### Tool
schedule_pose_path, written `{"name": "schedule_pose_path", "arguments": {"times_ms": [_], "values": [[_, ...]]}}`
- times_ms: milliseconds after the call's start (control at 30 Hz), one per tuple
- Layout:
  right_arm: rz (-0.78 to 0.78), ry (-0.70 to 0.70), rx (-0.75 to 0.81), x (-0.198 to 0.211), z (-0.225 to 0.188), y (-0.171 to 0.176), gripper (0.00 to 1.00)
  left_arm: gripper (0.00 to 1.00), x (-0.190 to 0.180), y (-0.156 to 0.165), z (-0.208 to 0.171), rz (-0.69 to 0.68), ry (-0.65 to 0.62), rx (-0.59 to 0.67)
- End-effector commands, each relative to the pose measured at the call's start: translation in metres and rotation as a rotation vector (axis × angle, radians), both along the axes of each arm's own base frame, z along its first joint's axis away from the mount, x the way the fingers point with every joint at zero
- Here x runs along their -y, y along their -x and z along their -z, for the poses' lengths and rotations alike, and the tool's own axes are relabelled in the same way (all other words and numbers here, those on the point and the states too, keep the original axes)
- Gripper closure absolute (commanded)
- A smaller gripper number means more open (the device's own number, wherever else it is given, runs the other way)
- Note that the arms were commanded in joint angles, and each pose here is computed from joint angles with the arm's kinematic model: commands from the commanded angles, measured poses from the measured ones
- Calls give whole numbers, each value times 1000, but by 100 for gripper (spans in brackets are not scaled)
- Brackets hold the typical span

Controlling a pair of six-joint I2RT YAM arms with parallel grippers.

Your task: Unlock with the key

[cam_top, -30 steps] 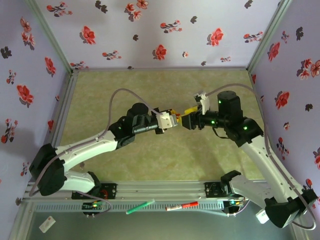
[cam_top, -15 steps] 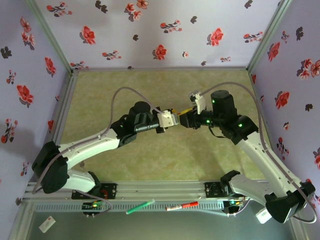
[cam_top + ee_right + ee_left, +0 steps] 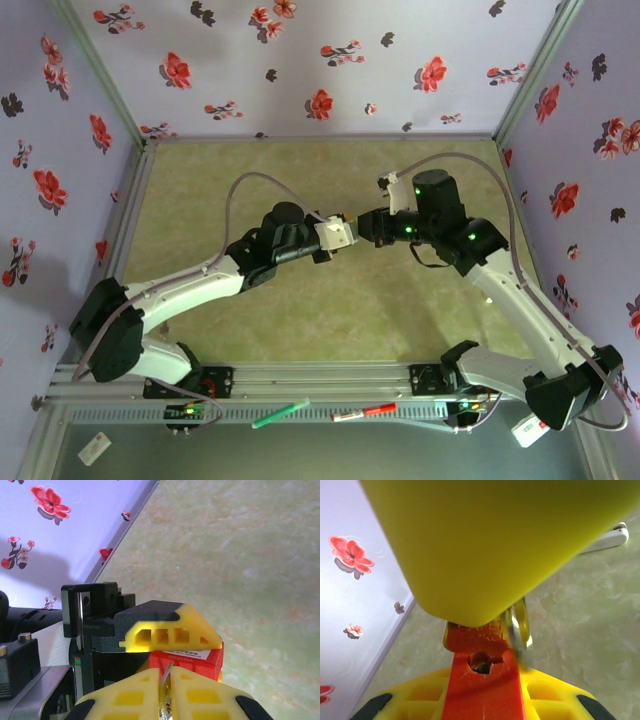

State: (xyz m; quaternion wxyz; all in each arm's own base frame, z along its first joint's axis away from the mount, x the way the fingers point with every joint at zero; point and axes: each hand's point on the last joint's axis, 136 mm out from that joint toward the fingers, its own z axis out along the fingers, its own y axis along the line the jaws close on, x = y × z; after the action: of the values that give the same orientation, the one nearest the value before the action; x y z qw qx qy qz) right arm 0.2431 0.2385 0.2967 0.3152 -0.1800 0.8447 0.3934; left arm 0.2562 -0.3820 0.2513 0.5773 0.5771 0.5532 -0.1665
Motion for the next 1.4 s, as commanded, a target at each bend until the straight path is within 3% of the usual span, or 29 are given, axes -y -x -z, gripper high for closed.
{"name": "schedule_pose_path", "arguments": {"times_ms": [0, 133, 233, 400, 500, 767, 1133, 1367], "values": [[80, -10, -58, 6, -3, -3, 84, 100, 2, -9, -40, -25, 130, 42], [134, 4, -62, 14, -4, -5, 54, 100, -1, -10, -37, -27, 127, 30], [202, 30, -79, 28, -6, -8, 39, 100, -7, -13, -39, -31, 157, -19], [424, -15, -111, 83, -10, -27, 29, 100, -39, -37, -67, -62, 405, -269], [393, -163, -44, 82, -24, -27, 24, 100, -54, -46, -86, -20, 610, -450], [184, -479, 77, 42, -41, -26, 29, 100, -55, -34, -111, 98, 753, -584], [14, -475, 137, -15, -30, -23, 35, 100, -48, -22, -116, 172, 757, -639], [1, -425, 109, -26, -14, -22, 38, 100, -47, -19, -118, 179, 748, -624]]}}
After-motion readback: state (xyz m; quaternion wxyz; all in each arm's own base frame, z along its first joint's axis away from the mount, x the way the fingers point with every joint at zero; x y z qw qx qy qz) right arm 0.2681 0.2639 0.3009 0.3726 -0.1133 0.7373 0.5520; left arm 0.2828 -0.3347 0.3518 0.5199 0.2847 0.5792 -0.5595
